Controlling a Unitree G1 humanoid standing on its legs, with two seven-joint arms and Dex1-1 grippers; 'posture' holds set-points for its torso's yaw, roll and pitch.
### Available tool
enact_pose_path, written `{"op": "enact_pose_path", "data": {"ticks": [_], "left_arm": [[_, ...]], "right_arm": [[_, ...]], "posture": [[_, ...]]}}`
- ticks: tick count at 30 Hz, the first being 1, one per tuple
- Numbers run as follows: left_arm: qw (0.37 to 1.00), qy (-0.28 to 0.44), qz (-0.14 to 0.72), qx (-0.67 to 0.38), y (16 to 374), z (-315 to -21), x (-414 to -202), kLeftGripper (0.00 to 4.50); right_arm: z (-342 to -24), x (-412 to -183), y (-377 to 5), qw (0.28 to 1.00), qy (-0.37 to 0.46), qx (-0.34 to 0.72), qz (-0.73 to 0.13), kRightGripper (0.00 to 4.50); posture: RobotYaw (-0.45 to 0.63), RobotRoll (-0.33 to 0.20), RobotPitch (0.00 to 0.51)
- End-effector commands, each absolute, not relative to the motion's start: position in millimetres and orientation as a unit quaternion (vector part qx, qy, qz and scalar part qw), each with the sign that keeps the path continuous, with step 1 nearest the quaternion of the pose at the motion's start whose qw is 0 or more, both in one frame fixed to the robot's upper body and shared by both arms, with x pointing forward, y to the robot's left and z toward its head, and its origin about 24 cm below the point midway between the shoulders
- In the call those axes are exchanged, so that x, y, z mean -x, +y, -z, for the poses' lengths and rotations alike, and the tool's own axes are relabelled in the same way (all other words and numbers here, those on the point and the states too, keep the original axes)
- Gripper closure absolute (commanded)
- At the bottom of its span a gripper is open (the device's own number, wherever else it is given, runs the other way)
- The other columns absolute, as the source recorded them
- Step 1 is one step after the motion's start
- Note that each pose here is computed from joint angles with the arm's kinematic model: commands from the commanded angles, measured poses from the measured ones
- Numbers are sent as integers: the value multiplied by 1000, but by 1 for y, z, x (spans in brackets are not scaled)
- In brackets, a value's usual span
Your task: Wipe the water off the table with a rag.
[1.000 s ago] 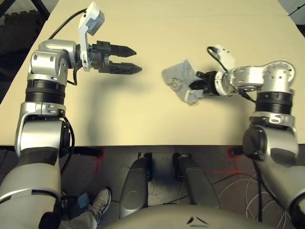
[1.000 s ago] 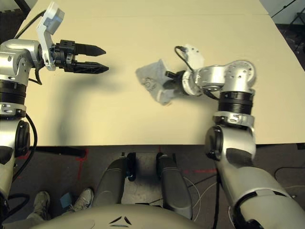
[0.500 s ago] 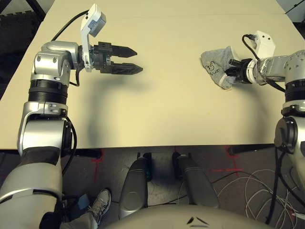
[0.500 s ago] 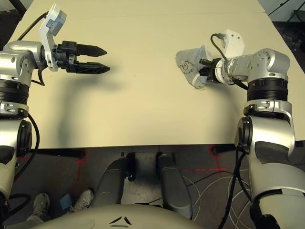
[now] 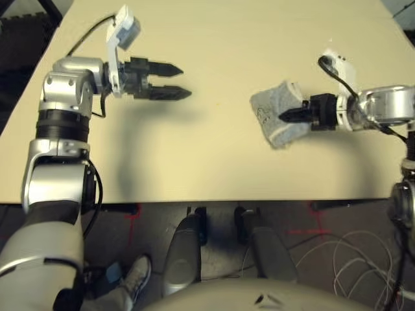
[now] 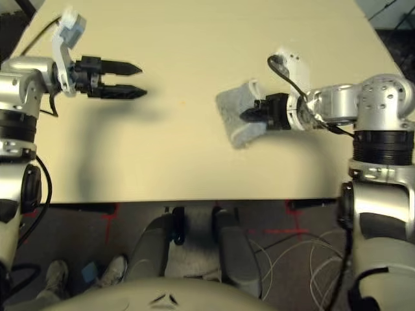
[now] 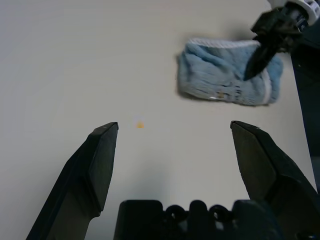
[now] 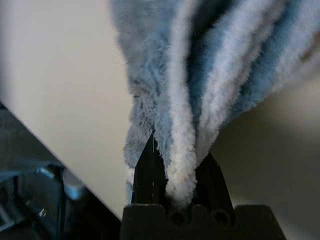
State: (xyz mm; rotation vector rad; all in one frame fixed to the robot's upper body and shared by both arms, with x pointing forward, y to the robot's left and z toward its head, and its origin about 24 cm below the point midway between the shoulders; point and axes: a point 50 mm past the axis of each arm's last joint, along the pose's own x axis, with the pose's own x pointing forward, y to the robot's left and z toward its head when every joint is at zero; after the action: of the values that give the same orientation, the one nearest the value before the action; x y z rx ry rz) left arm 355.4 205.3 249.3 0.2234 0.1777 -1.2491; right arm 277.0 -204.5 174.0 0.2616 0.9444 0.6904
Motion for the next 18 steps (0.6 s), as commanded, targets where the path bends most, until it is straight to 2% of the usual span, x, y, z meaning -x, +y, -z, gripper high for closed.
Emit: {"op": "enact_pose_path", "data": {"ticks": [1, 5, 11, 14, 18], "left_arm": [[800, 88, 584, -104, 206, -246, -356, 0], [799, 88, 586, -104, 204, -247, -357, 0], [801, 84, 583, -103, 204, -248, -358, 0], [817, 62, 565, -98, 203, -250, -362, 0], [862, -14, 499, -89, 201, -259, -374, 0]], "right_arm": [[-156, -262, -211, 809, 486, -120, -309, 4473], [-143, -264, -231, 827, 505, -113, -222, 4473], [-169, -306, -260, 902, 404, -134, -72, 4475], [-186, -325, -267, 926, 346, -144, -41, 4476], [-194, -341, -271, 938, 309, -153, -27, 4476]], "posture": [[-83, 0, 274], [-86, 0, 277], [-84, 0, 278], [-82, 0, 276], [-74, 0, 274]]}}
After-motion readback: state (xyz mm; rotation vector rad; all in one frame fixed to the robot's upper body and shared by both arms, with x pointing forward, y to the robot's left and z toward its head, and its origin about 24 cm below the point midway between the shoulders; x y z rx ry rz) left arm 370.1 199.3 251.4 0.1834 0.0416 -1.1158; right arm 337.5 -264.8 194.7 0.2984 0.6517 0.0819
